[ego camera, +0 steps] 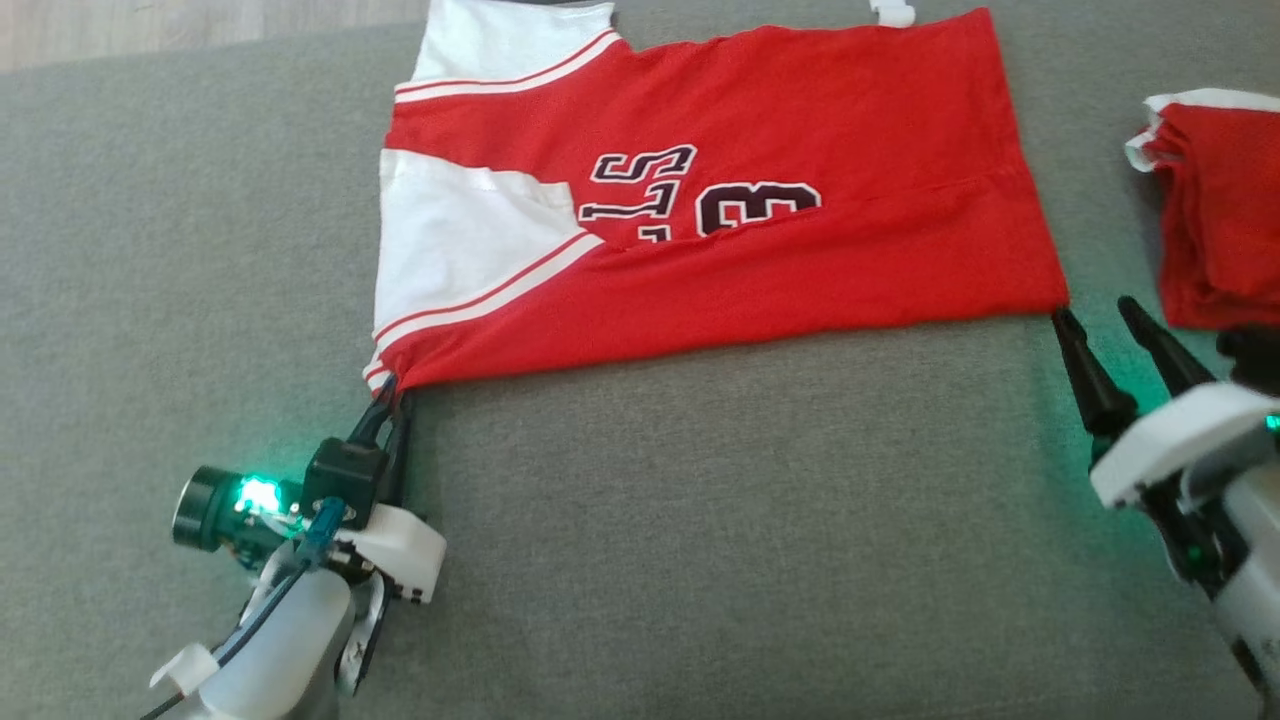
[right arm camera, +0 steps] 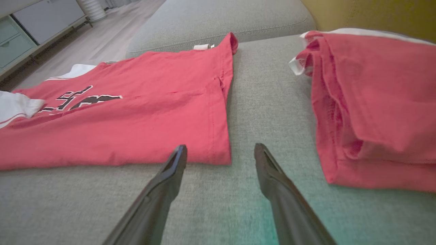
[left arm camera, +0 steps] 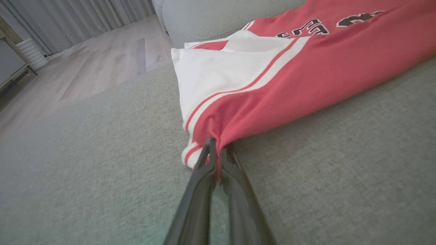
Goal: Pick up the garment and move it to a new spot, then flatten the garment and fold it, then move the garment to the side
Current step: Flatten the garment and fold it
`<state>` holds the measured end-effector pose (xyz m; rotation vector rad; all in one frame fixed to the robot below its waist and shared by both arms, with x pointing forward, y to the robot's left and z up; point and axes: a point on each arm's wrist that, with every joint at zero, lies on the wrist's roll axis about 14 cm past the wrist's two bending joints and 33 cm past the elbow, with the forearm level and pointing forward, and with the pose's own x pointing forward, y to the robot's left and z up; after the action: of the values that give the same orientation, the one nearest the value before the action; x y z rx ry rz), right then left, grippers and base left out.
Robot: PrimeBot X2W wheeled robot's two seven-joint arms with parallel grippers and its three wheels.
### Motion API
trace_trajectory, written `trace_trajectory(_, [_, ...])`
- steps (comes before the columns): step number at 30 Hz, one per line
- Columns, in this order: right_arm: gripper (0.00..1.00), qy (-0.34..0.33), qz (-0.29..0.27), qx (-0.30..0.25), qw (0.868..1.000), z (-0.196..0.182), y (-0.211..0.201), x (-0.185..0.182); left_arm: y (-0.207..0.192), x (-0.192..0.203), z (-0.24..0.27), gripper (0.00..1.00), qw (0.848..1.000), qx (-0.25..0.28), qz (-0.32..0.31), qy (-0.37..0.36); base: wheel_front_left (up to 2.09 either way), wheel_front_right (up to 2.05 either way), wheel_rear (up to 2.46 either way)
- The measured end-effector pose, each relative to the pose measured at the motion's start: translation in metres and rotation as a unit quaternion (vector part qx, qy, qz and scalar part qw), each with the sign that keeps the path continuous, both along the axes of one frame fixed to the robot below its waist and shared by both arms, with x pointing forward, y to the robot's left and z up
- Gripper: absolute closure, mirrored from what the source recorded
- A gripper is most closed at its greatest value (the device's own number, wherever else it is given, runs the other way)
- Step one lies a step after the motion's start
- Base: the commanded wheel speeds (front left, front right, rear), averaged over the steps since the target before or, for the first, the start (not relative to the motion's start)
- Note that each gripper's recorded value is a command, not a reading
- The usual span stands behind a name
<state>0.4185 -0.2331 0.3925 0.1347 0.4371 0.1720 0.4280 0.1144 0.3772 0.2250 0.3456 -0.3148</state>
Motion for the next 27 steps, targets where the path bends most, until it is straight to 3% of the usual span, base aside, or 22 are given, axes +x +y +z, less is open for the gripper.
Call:
trace_trajectory(8, [0.0, 0.085, -0.005, -0.005, 0.996, -0.027, 0.01, 0.02, 0.003, 0.007, 0.01, 1.0, 1.0, 0.003, 0.001, -0.015, 0.0, 0.0, 0.0])
trace_trajectory(9, [0.22, 0.102, -0.005, -0.003, 0.995, -0.032, 0.011, 0.018, 0.003, 0.007, 0.011, 1.0, 1.0, 0.003, 0.0, -0.016, 0.0, 0.0, 0.0])
trace_trajectory(10, [0.65, 0.11, -0.006, -0.001, 0.994, -0.035, 0.012, 0.018, 0.002, 0.007, 0.011, 1.0, 1.0, 0.003, -0.001, -0.017, 0.0, 0.0, 0.0])
trace_trajectory(11, [1.0, 0.114, -0.005, 0.0, 0.993, -0.035, 0.013, 0.019, 0.002, 0.006, 0.012, 1.0, 1.0, 0.003, -0.001, -0.016, 0.0, 0.0, 0.0])
trace_trajectory(18, [1.0, 0.109, 0.008, 0.008, 0.994, -0.026, 0.02, 0.017, 0.0, -0.002, 0.022, 1.0, 1.0, -0.001, -0.003, -0.028, 0.0, 0.0, 0.0])
trace_trajectory(27, [1.0, 0.1, 0.02, -0.001, 0.995, -0.016, 0.003, -0.022, -0.008, -0.06, 0.016, 1.0, 1.0, -0.001, -0.023, 0.001, 0.0, 0.0, 0.0])
